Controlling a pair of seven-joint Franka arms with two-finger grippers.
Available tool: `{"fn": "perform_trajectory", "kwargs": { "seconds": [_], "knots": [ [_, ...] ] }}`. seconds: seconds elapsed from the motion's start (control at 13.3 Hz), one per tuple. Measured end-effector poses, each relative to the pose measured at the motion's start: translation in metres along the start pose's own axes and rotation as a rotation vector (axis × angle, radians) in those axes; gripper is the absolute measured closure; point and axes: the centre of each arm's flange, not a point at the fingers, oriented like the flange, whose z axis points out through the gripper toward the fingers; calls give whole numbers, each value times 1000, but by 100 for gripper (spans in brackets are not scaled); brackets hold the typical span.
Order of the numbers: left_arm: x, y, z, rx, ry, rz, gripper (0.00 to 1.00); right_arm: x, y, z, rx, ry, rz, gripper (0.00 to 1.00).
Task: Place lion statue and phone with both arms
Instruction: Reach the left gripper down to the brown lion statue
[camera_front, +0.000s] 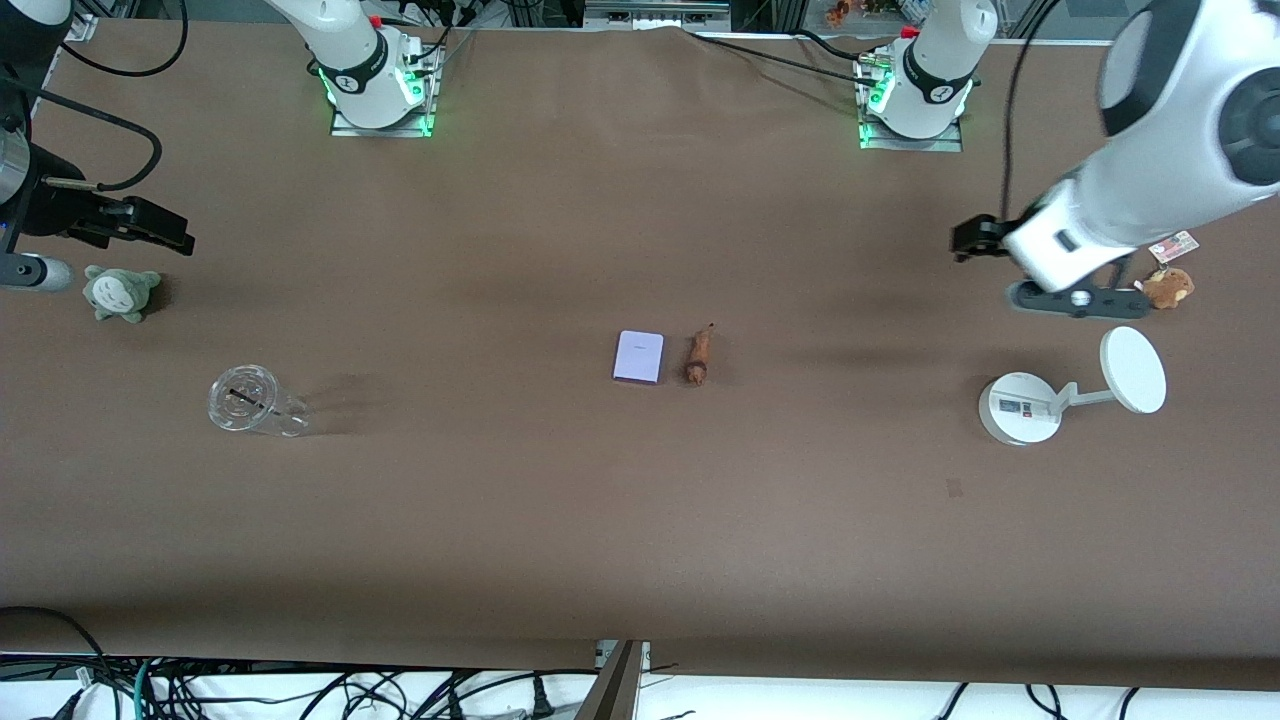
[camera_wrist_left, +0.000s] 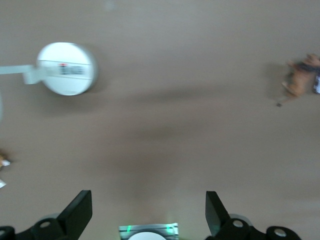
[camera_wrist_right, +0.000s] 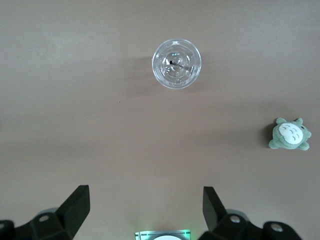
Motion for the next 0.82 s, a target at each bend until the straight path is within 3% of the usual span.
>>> {"fn": "perform_trajectory", "kwargs": {
  "seconds": [0.38, 0.6, 0.82],
  "knots": [
    [28, 100, 45, -61, 18, 46, 0, 12, -3, 20, -5, -34, -2, 0],
    [44, 186, 91, -83, 107, 44, 0, 20, -4, 33, -7, -57, -1, 0],
    [78, 224, 150, -100, 202, 84, 0, 23, -5, 39, -8, -68, -2, 0]
  ]
}}
